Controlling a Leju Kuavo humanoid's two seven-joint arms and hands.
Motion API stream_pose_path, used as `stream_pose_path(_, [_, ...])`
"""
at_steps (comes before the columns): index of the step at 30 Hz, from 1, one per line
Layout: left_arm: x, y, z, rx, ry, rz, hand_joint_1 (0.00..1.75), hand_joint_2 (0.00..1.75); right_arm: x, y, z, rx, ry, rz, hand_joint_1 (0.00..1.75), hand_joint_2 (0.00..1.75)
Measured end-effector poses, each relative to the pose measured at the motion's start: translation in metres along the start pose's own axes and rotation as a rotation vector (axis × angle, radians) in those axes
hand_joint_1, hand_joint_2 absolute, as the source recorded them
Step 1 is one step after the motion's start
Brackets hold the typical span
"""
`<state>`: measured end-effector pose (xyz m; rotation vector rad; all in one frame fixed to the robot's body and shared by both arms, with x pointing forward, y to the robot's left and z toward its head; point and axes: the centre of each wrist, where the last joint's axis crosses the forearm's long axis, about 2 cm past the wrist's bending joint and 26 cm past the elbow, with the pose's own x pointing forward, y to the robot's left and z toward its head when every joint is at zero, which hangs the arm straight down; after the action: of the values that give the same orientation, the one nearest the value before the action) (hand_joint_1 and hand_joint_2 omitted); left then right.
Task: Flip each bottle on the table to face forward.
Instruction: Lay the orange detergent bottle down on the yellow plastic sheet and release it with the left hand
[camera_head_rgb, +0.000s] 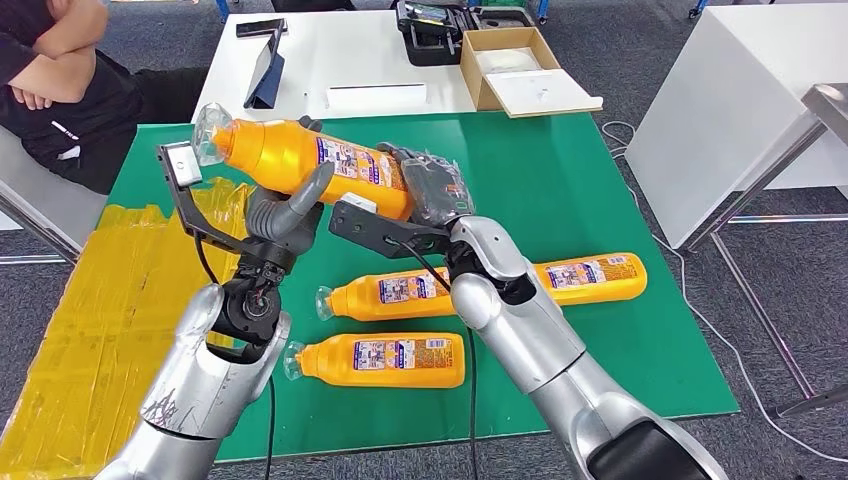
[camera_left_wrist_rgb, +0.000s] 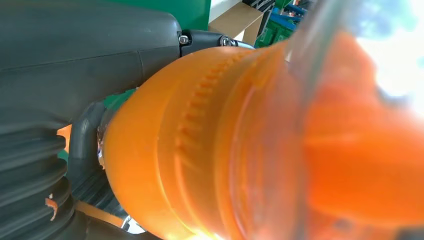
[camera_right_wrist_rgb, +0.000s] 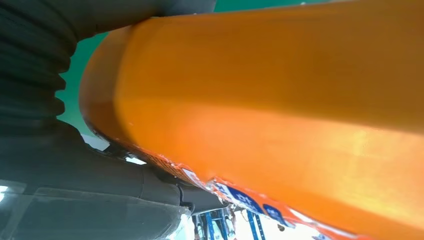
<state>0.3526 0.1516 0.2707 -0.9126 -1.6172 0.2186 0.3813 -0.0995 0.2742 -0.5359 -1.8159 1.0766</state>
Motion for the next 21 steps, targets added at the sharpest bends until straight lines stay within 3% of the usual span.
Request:
stream_pose_path(5, [-0.002, -0.001, 0.000, 0.006, 0.006, -0.002, 0.06, 1.75, -0.002, 0.002, -0.001, 0.007, 0.009, -0.005, 1.75, 1.75])
stream_pose_path(9, [-0.004, -0.003, -0.001, 0.027, -0.013, -0.017, 1.68, 1.75, -0.001, 0.004, -0.002, 0.017, 0.011, -0.026, 1.75, 1.75])
stream_pose_path(10, [-0.004, -0.003, -0.001, 0.035, -0.022, -0.023, 1.75, 1.75, -0.001, 0.005, -0.003, 0.020, 0.011, -0.033, 1.75, 1.75])
stream_pose_path(21, [-0.009, -0.008, -0.001, 0.104, -0.088, -0.065, 1.75, 1.75, 0.004, 0.016, -0.003, 0.061, 0.010, -0.121, 1.75, 1.75])
